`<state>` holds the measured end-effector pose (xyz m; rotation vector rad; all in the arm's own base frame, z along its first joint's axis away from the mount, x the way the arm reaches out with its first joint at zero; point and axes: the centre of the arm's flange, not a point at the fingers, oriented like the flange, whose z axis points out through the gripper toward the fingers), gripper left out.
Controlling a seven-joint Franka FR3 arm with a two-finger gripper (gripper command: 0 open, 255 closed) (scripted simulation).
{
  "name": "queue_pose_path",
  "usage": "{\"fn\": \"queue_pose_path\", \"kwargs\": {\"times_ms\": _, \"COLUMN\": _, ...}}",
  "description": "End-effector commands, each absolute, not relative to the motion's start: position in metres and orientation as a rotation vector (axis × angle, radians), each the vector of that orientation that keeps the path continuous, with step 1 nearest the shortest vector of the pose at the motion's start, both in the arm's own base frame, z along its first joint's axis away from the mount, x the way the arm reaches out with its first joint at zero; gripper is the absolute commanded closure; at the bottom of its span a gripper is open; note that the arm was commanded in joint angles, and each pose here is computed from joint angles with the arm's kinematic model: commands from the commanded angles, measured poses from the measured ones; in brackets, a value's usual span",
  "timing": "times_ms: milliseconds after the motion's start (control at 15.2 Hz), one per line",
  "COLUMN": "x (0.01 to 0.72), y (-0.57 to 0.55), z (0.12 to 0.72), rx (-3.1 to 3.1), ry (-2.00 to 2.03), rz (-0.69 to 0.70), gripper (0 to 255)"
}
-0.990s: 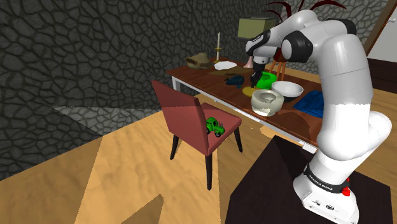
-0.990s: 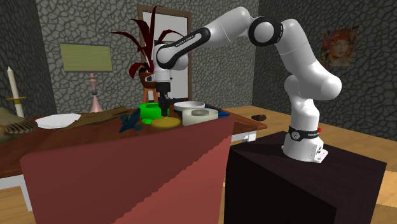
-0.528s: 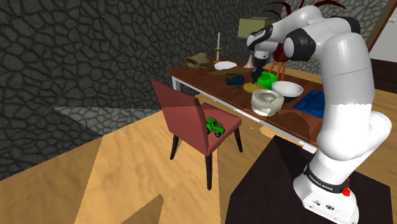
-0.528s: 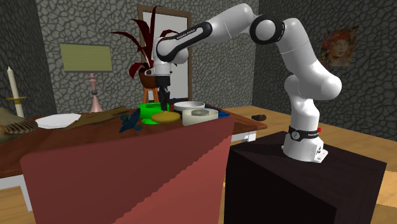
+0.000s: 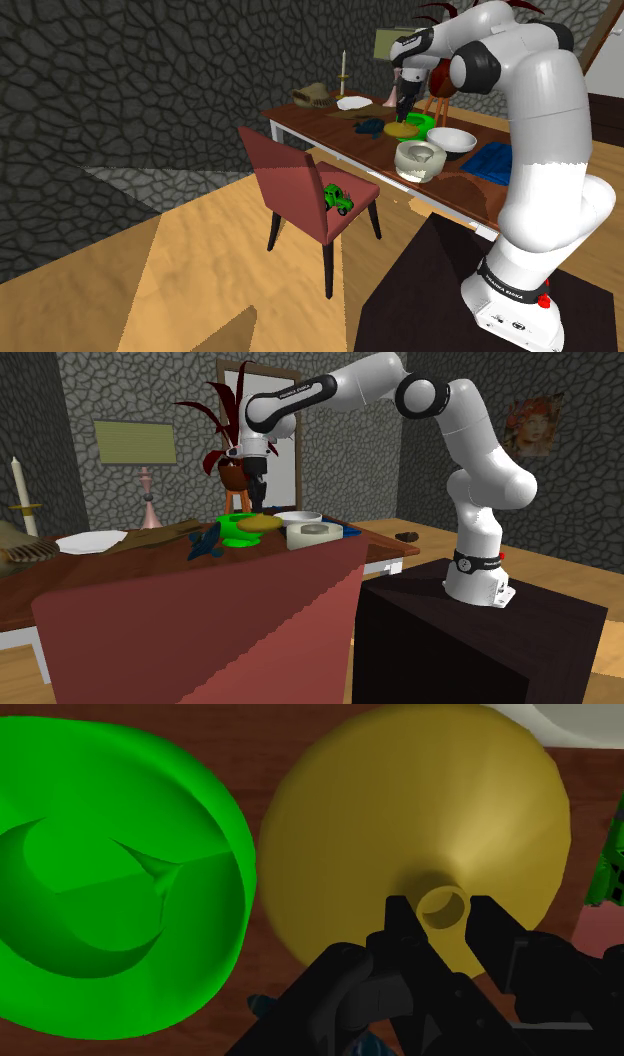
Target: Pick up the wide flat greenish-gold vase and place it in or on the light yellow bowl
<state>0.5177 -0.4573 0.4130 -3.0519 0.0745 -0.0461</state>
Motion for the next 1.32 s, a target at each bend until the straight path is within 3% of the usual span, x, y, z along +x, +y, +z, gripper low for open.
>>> {"fn": "queue_pose_path", "kwargs": {"times_ms": 0, "x": 0.517, "y": -0.457, "z": 0.423, "rx": -3.052, "ry": 0.075, "rz": -0.046, "gripper": 255}}
{"fn": "queue_pose_path", "kwargs": {"times_ms": 1254, "x": 0.498, "y": -0.441, "z": 0.517, "rx": -3.052, "ry": 0.075, "rz": -0.046, "gripper": 255}}
